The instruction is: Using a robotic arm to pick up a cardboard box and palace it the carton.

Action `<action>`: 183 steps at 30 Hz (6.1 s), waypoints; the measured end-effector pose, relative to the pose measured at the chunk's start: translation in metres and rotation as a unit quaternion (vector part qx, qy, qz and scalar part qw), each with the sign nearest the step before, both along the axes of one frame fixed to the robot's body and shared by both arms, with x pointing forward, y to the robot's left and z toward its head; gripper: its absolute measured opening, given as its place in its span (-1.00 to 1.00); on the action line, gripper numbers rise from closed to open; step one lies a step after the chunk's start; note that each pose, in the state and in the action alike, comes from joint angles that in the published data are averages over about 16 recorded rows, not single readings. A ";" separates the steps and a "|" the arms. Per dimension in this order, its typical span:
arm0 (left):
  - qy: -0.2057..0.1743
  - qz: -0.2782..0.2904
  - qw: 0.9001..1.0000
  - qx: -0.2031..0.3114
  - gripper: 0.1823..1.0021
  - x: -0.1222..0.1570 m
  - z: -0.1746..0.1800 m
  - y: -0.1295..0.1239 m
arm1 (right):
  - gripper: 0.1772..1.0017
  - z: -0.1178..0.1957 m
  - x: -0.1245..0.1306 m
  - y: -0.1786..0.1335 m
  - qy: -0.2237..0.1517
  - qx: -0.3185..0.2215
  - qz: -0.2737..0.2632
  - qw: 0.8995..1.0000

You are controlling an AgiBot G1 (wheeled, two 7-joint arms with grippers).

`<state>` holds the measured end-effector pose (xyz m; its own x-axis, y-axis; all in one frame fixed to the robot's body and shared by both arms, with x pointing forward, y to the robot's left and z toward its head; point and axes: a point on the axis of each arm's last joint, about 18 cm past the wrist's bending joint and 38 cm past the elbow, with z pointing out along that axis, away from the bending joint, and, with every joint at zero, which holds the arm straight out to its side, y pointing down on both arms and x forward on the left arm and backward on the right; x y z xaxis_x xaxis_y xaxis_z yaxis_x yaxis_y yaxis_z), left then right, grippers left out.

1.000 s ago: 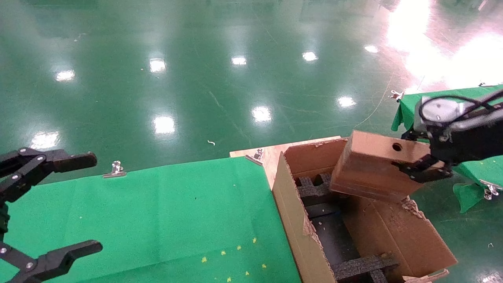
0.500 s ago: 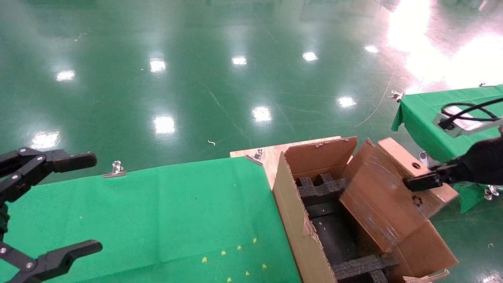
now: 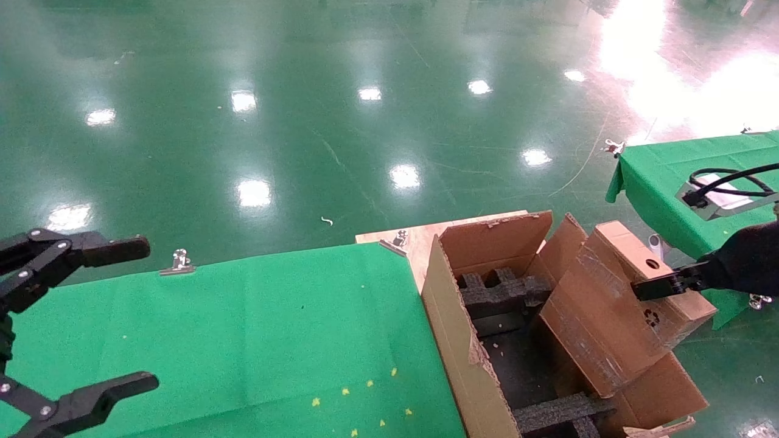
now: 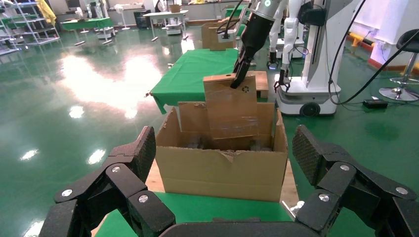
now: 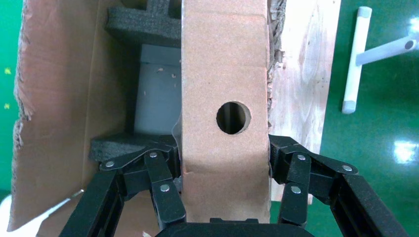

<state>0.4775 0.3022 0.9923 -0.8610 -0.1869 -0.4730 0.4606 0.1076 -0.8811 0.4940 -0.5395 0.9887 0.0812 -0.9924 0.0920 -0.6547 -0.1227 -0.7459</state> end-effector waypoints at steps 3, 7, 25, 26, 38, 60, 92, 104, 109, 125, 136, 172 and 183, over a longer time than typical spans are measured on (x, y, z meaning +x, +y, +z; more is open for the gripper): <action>0.000 0.000 1.000 0.000 1.00 0.000 0.000 0.000 | -0.57 -0.002 0.004 0.000 -0.002 -0.001 -0.010 1.000; 0.000 0.000 1.000 0.000 1.00 0.000 0.000 0.000 | -0.57 -0.007 0.009 0.000 -0.006 -0.006 -0.025 1.000; 0.000 0.000 1.000 0.000 1.00 0.000 0.000 0.000 | -0.59 -0.046 0.036 0.007 -0.018 -0.051 -0.054 0.997; 0.000 0.000 1.000 0.000 1.00 0.000 0.000 0.000 | -0.59 -0.048 0.037 0.007 -0.018 -0.052 -0.055 0.997; 0.000 0.000 1.000 0.000 1.00 0.000 0.000 0.000 | -0.61 -0.064 0.059 0.013 -0.025 -0.063 -0.071 0.995; 0.000 0.000 1.000 0.000 1.00 0.000 0.000 0.000 | -0.62 -0.101 0.104 0.038 -0.027 -0.068 -0.080 0.994; 0.000 0.000 1.000 0.000 1.00 0.000 0.000 0.000 | -0.65 -0.180 0.130 0.040 0.036 -0.056 -0.066 0.996; 0.000 0.000 1.000 0.000 1.00 0.000 0.000 0.000 | -0.66 -0.185 0.135 0.039 0.049 -0.056 -0.061 0.995; 0.000 0.000 1.000 0.000 1.00 0.000 0.000 0.000 | -0.63 -0.184 0.136 0.039 0.048 -0.055 -0.062 0.995; 0.000 0.000 1.000 0.000 1.00 0.000 0.000 0.000 | -0.17 -0.164 0.137 0.039 0.029 -0.046 -0.067 0.996; 0.000 0.000 1.000 0.000 1.00 0.000 0.000 0.000 | 0.39 -0.099 0.142 0.052 -0.036 -0.017 -0.051 0.998; 0.000 0.000 1.000 -0.001 1.00 0.000 0.000 0.000 | 1.00 0.029 0.090 0.169 -0.099 0.150 0.201 0.963; 0.000 0.000 1.000 -0.001 1.00 0.000 0.000 0.000 | 1.00 0.018 0.076 0.199 -0.112 0.140 0.318 0.931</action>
